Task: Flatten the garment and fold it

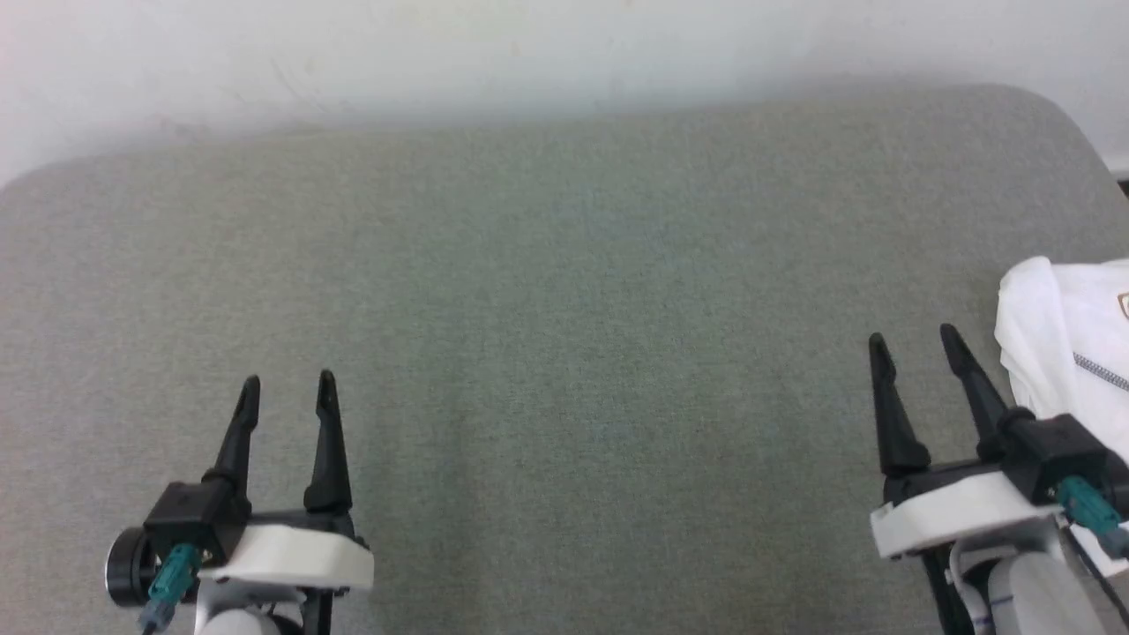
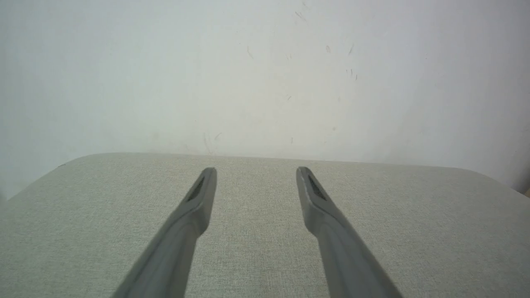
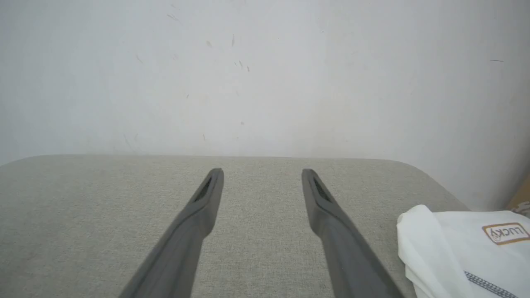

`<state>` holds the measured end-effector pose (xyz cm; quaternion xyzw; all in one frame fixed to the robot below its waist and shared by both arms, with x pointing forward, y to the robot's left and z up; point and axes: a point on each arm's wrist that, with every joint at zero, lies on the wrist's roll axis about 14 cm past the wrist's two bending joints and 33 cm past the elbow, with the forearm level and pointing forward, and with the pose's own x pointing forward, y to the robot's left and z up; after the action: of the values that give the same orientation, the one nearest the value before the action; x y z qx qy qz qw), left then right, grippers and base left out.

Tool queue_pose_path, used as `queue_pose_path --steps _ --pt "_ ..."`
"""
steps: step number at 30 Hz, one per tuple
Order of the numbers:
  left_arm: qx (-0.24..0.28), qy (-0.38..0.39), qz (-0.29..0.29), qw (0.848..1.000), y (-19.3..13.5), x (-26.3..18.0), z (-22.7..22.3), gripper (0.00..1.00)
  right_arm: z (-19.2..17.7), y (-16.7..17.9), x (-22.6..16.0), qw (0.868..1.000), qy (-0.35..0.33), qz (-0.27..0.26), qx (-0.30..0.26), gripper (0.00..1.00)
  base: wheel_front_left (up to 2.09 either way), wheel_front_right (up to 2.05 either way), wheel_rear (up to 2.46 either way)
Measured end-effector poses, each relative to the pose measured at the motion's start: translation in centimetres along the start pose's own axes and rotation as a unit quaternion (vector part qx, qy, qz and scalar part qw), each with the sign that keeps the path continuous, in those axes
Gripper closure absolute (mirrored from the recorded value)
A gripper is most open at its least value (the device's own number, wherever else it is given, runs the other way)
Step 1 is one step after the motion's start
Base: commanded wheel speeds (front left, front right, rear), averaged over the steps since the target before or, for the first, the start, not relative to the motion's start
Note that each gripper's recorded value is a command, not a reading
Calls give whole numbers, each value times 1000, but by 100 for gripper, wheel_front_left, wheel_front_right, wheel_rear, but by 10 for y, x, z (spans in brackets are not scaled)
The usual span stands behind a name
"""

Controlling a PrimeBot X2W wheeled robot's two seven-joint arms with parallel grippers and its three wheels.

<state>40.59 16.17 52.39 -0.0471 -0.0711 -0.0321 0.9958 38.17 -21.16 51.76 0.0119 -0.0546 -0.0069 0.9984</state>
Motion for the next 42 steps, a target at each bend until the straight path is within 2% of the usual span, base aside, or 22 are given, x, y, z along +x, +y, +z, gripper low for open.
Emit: queue_pose_path --steps 6,14,29,30,42 --pt "6 14 11 1000 11 -26 -3 0 20 19 -25 999 -30 19 38 0 0 0 0" --pt "3 29 7 1000 11 -54 -8 0 19 20 -58 998 -17 15 56 0 0 0 0" --pt "0 39 21 999 20 -66 -13 0 23 37 -59 997 -15 42 56 0 0 0 0" --pt "0 39 20 999 19 -66 -13 100 23 37 -59 997 -15 42 57 100 0 0 0" --pt "1 47 20 999 19 -66 -15 100 20 38 -58 998 -8 44 54 100 0 0 0"
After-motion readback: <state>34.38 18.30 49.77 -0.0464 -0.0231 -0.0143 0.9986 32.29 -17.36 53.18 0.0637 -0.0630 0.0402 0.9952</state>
